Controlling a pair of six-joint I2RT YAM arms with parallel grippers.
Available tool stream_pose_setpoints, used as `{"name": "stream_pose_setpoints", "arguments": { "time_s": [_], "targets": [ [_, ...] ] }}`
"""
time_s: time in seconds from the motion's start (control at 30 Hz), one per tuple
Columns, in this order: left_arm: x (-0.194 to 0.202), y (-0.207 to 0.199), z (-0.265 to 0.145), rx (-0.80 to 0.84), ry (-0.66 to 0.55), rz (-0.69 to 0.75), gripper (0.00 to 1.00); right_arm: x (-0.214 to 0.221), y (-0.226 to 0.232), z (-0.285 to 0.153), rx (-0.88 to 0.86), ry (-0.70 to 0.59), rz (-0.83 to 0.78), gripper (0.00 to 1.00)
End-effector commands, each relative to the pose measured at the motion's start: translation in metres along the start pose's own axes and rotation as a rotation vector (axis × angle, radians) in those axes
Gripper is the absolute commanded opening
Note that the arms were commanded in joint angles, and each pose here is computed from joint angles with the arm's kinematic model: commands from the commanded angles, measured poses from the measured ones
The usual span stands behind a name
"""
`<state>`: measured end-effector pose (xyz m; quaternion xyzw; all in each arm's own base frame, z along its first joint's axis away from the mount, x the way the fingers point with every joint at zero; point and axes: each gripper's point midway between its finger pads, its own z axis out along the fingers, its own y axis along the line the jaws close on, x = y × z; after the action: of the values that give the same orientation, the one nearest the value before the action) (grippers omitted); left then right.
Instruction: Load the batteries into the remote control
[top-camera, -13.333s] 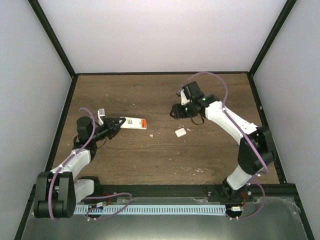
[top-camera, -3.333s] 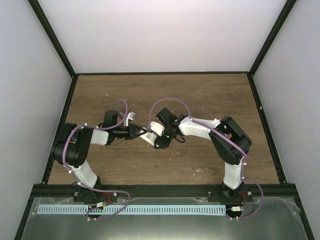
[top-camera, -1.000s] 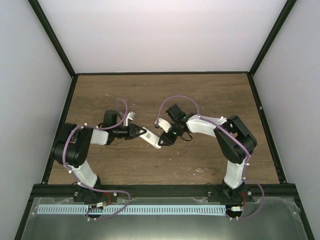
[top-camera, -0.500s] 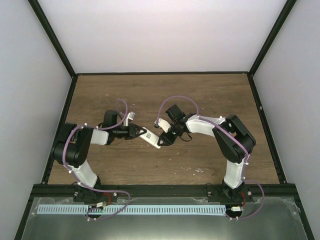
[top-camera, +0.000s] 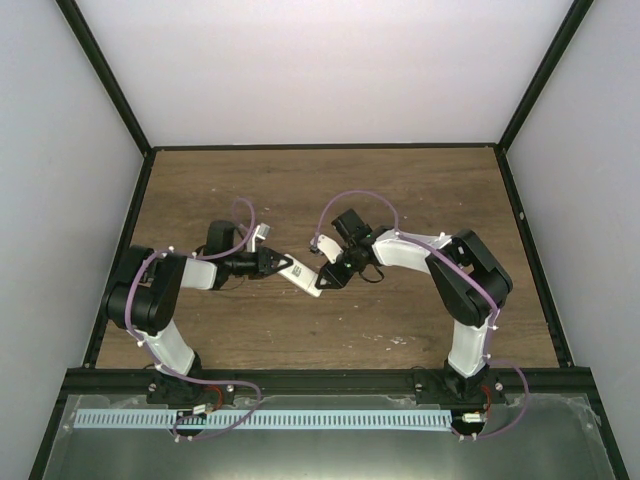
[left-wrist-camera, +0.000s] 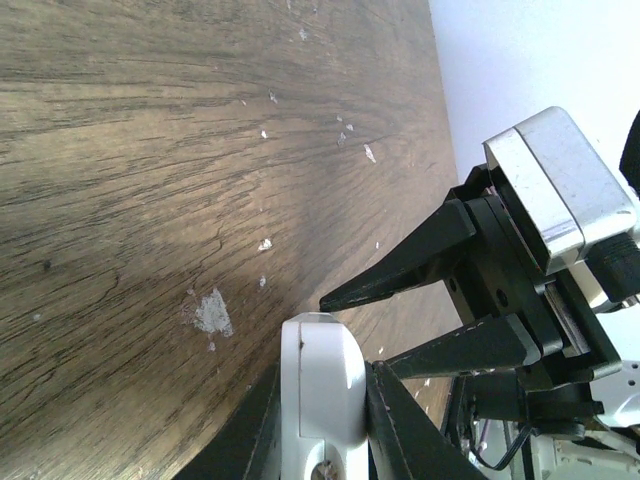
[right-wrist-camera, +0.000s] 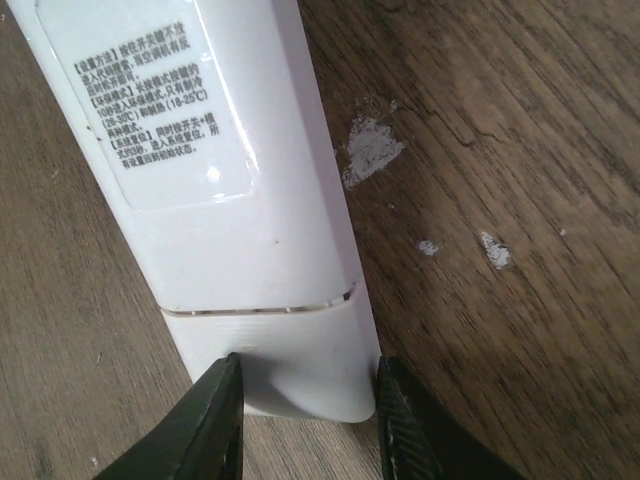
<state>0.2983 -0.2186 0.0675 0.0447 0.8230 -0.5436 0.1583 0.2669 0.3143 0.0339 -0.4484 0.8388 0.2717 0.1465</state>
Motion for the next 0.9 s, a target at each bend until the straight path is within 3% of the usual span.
{"name": "stream_pose_setpoints", "arguments": {
  "time_s": [0.0,0.73,0.87],
  "targets": [
    [0.0,0.012,0.003,-0.047,-0.015,0.021,0.0,0.002,-0.011,0.015,0.041,0.019,0.003,0.28],
    [0.003,0.013,0.005,-0.016,-0.013,-0.007,0.0,-0.03,-0.017,0.033,0.018,-0.157,-0.041,0.3],
    [0.003,0.012,0.005,-0.015,-0.013,-0.007,0.0,-0.036,-0.015,0.029,0.015,-0.17,-0.036,0.34]
  ]
}}
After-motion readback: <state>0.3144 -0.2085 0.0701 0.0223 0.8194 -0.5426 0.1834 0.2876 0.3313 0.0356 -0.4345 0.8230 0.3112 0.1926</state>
